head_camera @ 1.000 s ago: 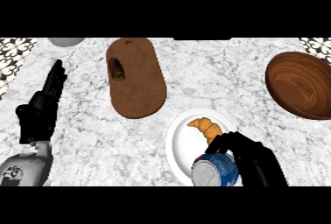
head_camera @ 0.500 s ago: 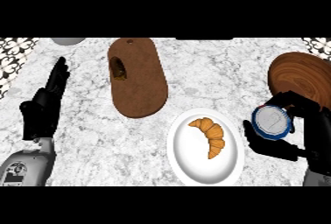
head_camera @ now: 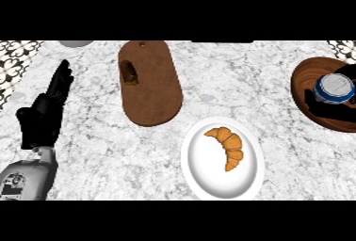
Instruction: Pick the can from the plate and place it in the bowl
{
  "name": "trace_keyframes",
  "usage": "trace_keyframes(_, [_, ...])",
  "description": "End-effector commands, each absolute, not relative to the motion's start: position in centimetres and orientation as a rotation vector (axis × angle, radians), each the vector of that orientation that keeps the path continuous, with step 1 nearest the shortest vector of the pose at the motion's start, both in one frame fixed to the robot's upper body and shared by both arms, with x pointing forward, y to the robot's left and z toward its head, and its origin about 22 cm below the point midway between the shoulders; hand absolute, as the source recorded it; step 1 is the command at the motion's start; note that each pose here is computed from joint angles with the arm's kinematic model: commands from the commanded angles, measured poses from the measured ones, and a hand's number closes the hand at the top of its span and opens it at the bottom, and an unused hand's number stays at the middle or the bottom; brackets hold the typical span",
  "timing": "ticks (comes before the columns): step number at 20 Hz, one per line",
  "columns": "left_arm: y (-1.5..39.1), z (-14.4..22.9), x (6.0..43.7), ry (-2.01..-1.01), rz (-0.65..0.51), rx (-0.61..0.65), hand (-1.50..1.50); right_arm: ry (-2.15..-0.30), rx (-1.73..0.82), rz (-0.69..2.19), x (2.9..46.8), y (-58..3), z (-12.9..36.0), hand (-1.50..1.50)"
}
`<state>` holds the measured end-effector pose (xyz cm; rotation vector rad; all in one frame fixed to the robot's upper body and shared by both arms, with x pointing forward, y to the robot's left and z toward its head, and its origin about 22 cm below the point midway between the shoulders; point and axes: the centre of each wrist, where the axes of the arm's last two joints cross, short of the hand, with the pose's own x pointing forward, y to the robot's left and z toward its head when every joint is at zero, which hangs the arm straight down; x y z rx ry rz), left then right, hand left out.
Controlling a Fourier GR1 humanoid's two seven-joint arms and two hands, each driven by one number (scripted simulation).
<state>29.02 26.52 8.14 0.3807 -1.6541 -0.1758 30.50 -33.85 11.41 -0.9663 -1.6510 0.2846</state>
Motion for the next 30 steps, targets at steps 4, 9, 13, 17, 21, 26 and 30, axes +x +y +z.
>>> trace_keyframes(4, [26.3,8.2,29.2,-1.660,-0.189,0.375,0.00,-1.550,-1.261,0.353,34.0,-39.0,9.8,1.50])
trace_keyframes(9, [24.9,8.6,29.3,-1.665,-0.206,0.364,0.00,-1.492,-1.311,0.366,34.9,-43.9,7.9,1.50])
trace_keyframes(13, [23.3,8.6,29.9,-1.678,-0.197,0.368,0.00,-1.471,-1.227,0.288,36.3,-43.3,5.8,1.50])
trace_keyframes(17, [25.5,9.4,30.2,-1.682,-0.210,0.353,0.00,-1.430,-1.063,0.266,36.1,-43.7,4.5,-1.50])
trace_keyframes(21, [25.1,8.0,29.5,-1.683,-0.207,0.333,0.00,-1.501,-0.962,0.226,35.1,-45.6,4.4,-1.50])
trace_keyframes(26, [25.3,9.5,29.9,-1.694,-0.198,0.362,0.00,-1.638,-0.890,0.141,35.6,-45.0,4.0,-1.50])
trace_keyframes(30, [24.5,9.2,29.3,-1.682,-0.203,0.338,0.00,-1.656,-0.884,0.045,35.4,-47.0,6.1,-1.50])
